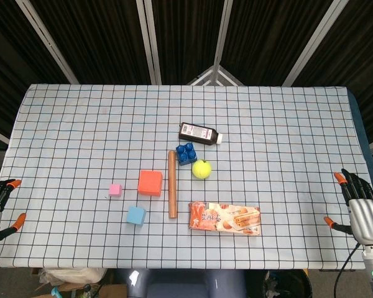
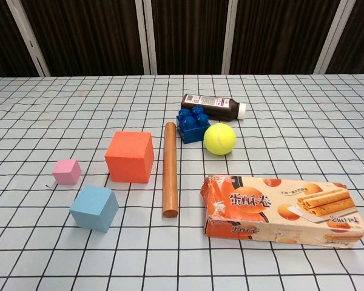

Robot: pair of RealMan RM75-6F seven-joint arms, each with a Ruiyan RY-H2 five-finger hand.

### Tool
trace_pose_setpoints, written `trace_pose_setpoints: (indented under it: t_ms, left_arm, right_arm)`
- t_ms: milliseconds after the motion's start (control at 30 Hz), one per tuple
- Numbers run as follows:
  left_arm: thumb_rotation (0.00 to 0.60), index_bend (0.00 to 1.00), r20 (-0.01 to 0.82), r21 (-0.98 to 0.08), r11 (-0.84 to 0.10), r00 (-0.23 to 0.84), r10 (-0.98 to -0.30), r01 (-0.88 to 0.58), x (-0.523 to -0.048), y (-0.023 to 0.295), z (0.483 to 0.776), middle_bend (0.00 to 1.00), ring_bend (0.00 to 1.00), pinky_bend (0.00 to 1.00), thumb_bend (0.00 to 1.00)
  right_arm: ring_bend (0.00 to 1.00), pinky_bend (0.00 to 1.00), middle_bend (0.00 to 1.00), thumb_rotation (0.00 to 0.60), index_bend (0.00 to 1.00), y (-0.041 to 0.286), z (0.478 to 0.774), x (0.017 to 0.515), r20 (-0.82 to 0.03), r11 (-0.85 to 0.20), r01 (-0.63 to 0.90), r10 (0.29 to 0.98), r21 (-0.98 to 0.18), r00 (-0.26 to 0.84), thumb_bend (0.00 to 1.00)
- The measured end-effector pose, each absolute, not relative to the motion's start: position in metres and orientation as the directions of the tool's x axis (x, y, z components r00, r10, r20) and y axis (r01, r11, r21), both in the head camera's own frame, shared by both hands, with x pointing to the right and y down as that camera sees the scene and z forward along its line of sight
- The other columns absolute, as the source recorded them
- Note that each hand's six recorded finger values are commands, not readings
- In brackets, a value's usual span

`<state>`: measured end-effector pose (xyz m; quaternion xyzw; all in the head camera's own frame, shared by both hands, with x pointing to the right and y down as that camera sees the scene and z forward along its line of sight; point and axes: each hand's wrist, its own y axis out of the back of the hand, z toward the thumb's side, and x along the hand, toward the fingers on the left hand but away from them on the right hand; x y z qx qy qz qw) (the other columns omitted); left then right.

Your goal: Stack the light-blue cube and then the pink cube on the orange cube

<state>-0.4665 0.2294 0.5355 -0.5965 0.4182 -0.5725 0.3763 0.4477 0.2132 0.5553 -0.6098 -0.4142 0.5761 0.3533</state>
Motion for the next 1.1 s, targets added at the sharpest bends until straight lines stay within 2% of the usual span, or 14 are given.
trace_pose_setpoints:
  t_ms: [600, 1100]
  left_arm:
    - [0.600, 0.16, 0.416, -0.909, -0.416, 0.002, -0.909, -0.042, -0.459, 0.231, 0.546, 0.16, 0.15, 0.20, 0.33]
    - [0.600, 0.15, 0.420, -0.907, -0.421, 0.011, -0.907, -0.037, -0.455, 0.230, 0.551, 0.16, 0.15, 0.20, 0.33]
  right_arm:
    - [0.01, 0.10, 0.01, 0.600, 0.00, 0.216, 0.557, 0.447, -0.424, -0.422, 0.090, 0.906, -0.902, -0.010, 0.13]
    - [0.01, 0.10, 0.01, 0.600, 0.00, 0.216, 0.554, 0.451, -0.425, -0.421, 0.106, 0.905, -0.901, -0.016, 0.13]
